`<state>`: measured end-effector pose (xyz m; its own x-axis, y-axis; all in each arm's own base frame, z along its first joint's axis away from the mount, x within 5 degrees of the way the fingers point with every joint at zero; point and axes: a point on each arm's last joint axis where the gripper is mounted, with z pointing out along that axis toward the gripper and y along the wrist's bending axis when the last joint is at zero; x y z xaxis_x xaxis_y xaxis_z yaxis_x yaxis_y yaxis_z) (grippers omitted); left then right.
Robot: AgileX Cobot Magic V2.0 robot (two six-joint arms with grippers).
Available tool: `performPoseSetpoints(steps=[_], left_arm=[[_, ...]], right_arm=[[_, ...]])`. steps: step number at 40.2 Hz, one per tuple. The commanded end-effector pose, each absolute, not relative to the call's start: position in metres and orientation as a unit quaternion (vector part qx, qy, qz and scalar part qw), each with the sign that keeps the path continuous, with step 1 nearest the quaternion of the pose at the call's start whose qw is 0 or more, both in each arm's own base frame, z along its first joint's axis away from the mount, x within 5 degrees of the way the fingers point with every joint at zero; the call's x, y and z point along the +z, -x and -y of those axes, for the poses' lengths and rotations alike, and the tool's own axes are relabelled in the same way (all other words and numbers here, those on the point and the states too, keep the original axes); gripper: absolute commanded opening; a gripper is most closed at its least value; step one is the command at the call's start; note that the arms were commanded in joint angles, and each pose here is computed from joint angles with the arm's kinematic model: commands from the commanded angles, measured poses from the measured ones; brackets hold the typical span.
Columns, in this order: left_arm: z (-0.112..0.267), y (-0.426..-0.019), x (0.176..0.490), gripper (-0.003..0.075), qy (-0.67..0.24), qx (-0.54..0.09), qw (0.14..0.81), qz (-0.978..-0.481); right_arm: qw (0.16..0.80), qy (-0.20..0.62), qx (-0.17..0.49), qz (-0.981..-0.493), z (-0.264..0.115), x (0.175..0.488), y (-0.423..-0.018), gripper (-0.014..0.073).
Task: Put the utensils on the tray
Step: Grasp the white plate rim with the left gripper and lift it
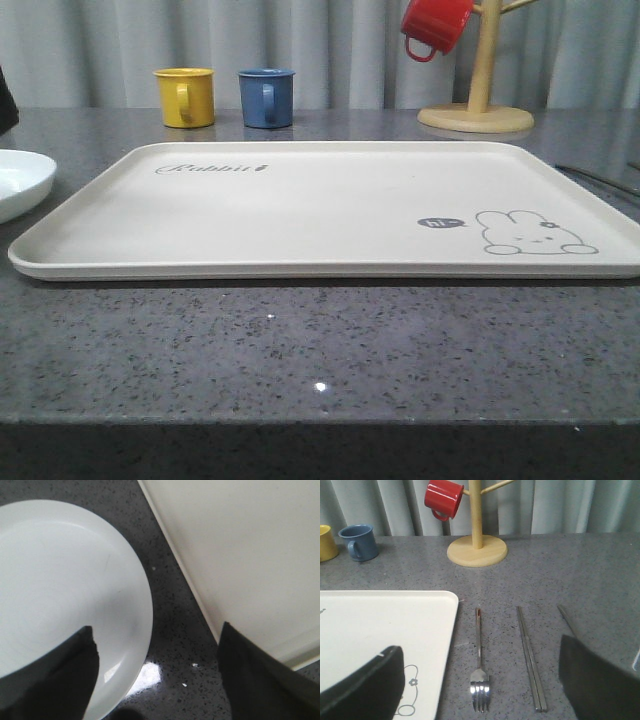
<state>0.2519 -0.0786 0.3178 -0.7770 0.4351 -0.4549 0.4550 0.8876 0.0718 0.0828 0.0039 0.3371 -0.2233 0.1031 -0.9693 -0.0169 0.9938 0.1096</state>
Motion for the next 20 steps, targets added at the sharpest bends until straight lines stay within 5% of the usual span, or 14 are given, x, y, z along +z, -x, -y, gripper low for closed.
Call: performPoseSetpoints(steps=[1, 20], left_arm=[[0.084, -0.262, 0.324, 0.0382, -0.242, -0.023, 0.221, -0.945], [0.095, -0.302, 0.282, 0.0346, -0.251, -0.006, 0.13, -0.959]], right_arm=[[0.661, -0.031, 0.044, -0.748, -0.002, 0.355, -0.084, 0.0645], [0.662, -0.031, 0.044, -0.748, -0.002, 0.355, -0.084, 0.0645]])
